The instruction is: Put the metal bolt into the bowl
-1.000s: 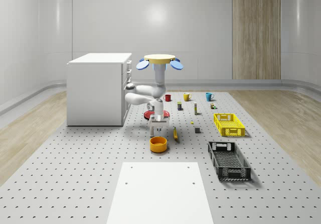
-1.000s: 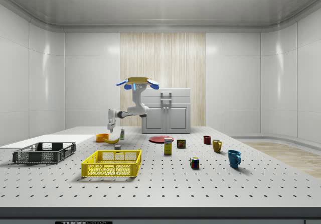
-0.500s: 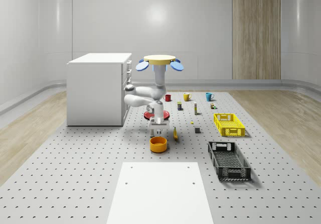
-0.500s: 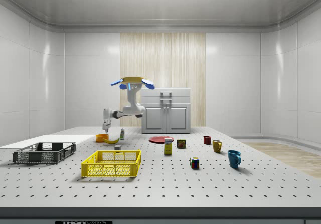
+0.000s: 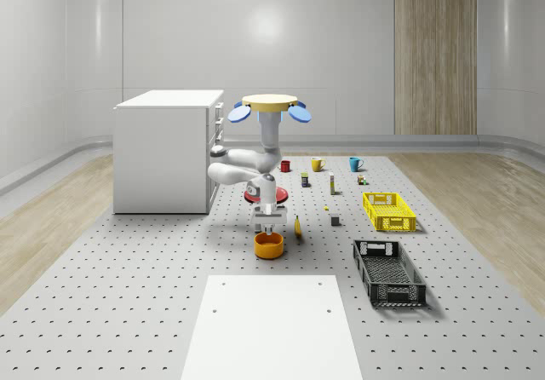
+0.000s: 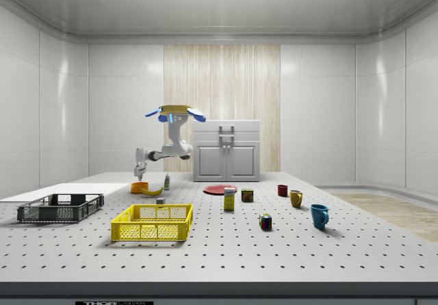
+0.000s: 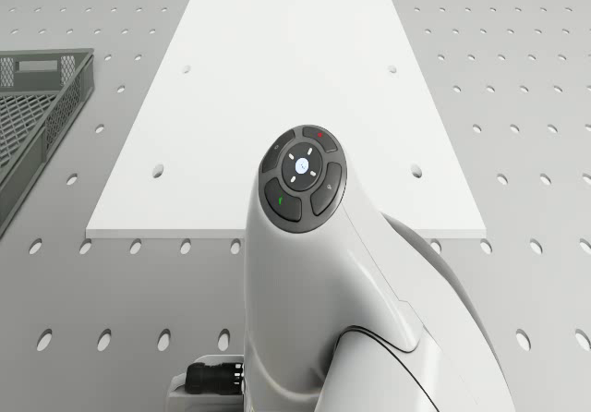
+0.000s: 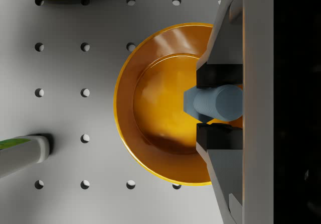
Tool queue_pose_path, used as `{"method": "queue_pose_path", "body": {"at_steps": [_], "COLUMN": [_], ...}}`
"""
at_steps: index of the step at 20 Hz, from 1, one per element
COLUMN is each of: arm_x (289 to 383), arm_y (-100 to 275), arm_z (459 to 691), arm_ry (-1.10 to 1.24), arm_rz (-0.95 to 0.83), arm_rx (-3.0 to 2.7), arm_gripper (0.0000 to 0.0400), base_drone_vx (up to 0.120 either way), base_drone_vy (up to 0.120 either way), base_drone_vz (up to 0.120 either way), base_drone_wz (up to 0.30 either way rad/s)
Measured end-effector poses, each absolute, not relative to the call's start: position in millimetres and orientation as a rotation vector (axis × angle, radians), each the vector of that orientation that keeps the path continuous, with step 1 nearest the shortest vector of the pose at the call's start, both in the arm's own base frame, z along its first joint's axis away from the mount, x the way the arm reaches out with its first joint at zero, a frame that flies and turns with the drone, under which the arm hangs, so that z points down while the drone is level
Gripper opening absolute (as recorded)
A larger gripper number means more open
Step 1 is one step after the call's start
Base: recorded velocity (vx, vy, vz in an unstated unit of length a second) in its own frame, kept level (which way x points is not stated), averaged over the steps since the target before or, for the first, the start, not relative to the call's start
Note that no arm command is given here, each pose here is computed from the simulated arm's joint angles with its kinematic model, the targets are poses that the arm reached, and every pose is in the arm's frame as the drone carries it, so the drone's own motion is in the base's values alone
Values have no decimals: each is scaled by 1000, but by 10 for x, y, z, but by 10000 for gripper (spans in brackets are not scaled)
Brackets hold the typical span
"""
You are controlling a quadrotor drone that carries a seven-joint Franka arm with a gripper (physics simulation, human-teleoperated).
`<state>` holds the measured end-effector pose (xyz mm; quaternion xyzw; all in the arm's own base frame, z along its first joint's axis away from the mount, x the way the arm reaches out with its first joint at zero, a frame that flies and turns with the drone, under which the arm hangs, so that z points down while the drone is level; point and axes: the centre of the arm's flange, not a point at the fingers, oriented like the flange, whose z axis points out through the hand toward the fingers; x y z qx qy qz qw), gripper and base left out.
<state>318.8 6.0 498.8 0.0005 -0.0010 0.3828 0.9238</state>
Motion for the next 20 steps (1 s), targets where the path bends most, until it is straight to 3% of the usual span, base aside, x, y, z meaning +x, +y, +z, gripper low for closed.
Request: {"method": "queue_pose_path", "body": {"at_steps": [8, 10, 13, 16, 20], "arm_x": [3187, 3187, 3187, 3187, 3188], "arm_y": [61, 61, 61, 61, 61], "arm_z": [5220, 5270, 5317, 5342, 5357], "arm_ry": [-2, -2, -2, -2, -2], "arm_rz": [786, 786, 786, 786, 786], "arm_rx": [1, 1, 1, 1, 1], "arm_gripper": [100, 218, 314, 359, 385], "base_drone_vx": [0, 0, 0, 0, 0], "base_drone_vy": [0, 0, 0, 0, 0], "base_drone_vz": [0, 0, 0, 0, 0], "base_drone_wz": [0, 0, 0, 0, 0]}}
